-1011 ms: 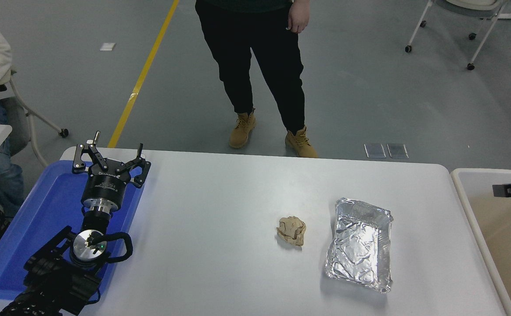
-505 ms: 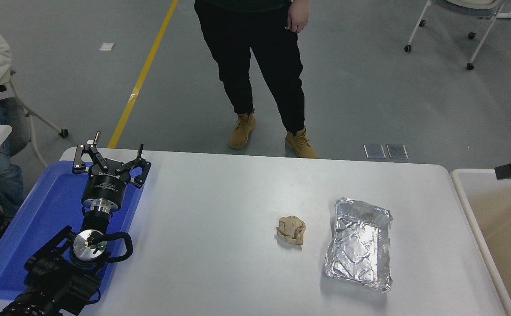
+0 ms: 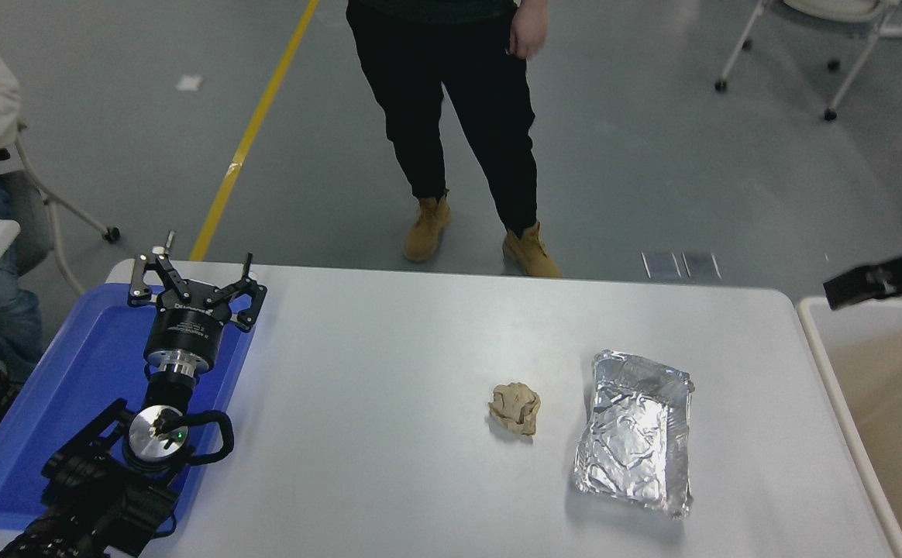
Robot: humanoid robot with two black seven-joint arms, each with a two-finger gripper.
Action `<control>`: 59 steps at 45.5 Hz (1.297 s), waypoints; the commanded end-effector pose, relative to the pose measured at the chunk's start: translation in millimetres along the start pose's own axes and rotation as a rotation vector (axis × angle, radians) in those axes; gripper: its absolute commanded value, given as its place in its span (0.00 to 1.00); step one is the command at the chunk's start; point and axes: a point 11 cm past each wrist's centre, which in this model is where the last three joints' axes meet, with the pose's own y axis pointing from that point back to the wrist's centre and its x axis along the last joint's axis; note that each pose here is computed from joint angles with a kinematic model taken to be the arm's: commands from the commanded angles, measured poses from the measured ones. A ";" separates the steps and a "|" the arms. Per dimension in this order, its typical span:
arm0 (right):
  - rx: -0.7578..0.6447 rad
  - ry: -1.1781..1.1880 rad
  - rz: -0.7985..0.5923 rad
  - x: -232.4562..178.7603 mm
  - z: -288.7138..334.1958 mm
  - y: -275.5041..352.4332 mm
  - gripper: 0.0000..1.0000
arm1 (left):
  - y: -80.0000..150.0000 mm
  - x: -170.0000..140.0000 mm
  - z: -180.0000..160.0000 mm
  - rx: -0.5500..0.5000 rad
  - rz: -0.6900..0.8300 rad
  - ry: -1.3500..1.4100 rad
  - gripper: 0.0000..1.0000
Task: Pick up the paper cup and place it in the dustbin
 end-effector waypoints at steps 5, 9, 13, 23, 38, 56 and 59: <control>0.117 -0.053 -0.068 -1.0 -67.3 48.1 1.00 | 0.0 0.1 0.2 -0.001 0.000 0.001 1.00; 0.156 -0.089 -0.067 5.1 -85.5 52.0 1.00 | 0.0 0.0 0.1 0.000 0.000 -0.001 1.00; 0.190 -0.126 -0.070 10.1 -101.0 57.0 1.00 | 0.0 0.1 0.2 -0.001 0.000 0.001 1.00; 0.270 -0.190 -0.068 17.9 -135.8 66.7 1.00 | 0.0 0.1 0.2 -0.001 0.000 0.001 1.00; 0.343 -0.165 -0.122 10.0 -192.7 70.9 1.00 | 0.1 0.5 0.6 -0.003 0.002 0.001 1.00; 0.362 -0.141 -0.201 1.7 -211.8 69.5 1.00 | 0.0 0.2 0.2 -0.001 0.002 0.000 1.00; 0.365 -0.139 -0.195 2.9 -212.6 69.4 1.00 | -0.1 0.1 0.5 -0.003 0.001 0.001 1.00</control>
